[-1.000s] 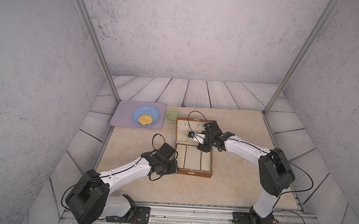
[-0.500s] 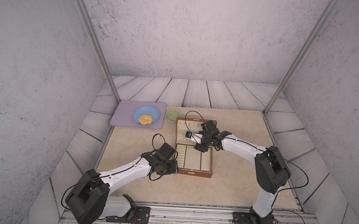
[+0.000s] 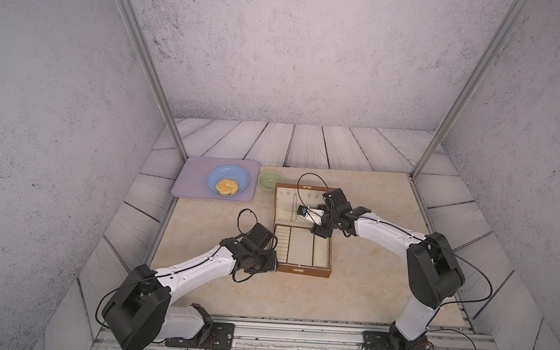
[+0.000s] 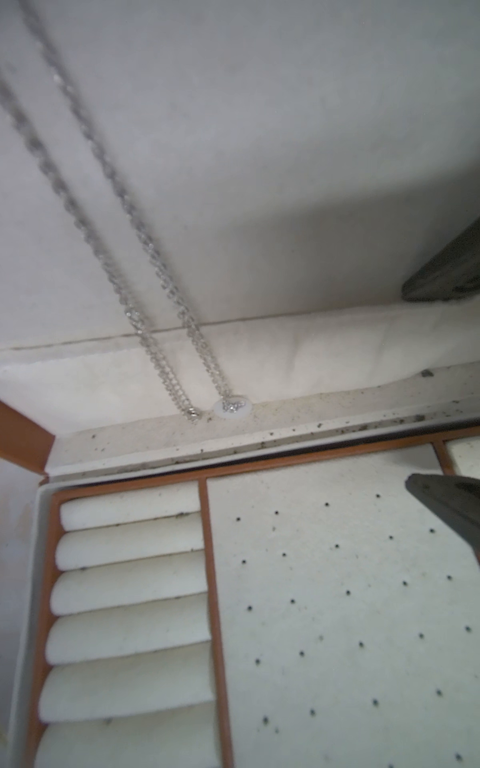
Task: Put jewelry chain into jewelry box
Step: Open the storage slot of the jewelry box.
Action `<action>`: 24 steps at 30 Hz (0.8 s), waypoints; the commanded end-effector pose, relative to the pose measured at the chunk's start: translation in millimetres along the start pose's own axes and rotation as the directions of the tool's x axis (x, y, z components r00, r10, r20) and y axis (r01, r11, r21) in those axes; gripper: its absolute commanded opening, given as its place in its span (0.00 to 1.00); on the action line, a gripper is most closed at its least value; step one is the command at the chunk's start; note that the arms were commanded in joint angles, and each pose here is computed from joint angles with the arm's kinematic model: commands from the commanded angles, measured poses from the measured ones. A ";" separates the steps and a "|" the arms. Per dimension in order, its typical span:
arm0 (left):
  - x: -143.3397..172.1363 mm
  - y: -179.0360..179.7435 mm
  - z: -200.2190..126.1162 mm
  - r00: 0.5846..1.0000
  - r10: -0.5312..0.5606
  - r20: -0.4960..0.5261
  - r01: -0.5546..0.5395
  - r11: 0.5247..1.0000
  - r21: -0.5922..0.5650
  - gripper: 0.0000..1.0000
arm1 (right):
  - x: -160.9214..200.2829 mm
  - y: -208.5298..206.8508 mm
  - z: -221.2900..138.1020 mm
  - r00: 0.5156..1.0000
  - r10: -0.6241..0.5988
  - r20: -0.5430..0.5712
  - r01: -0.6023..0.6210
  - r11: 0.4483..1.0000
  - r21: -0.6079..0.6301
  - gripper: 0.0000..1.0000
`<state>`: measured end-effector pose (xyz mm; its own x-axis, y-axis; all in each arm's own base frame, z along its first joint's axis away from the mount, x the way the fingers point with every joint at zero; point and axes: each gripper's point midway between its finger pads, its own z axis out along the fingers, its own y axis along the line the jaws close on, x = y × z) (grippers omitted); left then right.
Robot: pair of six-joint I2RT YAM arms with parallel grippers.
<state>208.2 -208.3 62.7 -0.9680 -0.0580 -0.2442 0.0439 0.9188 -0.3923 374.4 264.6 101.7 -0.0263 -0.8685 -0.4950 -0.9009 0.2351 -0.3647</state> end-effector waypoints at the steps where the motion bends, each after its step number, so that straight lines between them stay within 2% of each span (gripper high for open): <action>1: 21.6 30.5 6.0 0.998 -0.013 -0.068 0.005 0.993 -0.118 0.55 | 21.9 -22.0 -6.5 0.998 0.034 -0.057 -0.029 0.996 0.080 0.68; 9: 21.3 30.2 5.1 0.998 -0.013 -0.063 0.006 0.993 -0.114 0.54 | 8.8 -12.7 2.2 0.997 0.065 -0.032 -0.066 0.997 -0.032 0.65; 16: 21.1 30.3 4.8 0.998 -0.017 -0.059 0.010 0.994 -0.113 0.54 | -4.1 -7.7 7.9 0.997 0.077 -0.001 -0.076 0.994 -0.083 0.63; 20: 21.8 30.9 5.1 0.998 -0.017 -0.062 0.010 0.993 -0.115 0.54 | -7.3 -8.9 8.7 0.996 0.091 0.003 -0.091 0.992 -0.089 0.57; 24: 21.7 30.8 4.5 0.998 -0.017 -0.061 0.010 0.993 -0.115 0.54 | -4.3 -11.7 9.0 0.996 0.089 -0.012 -0.090 0.993 -0.072 0.46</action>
<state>208.1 -208.3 62.7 -0.9677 -0.0608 -0.2448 0.0422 0.9179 -0.3947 377.7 273.2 103.9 -0.0889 -0.8471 -0.5239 -0.9354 0.2518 -0.2484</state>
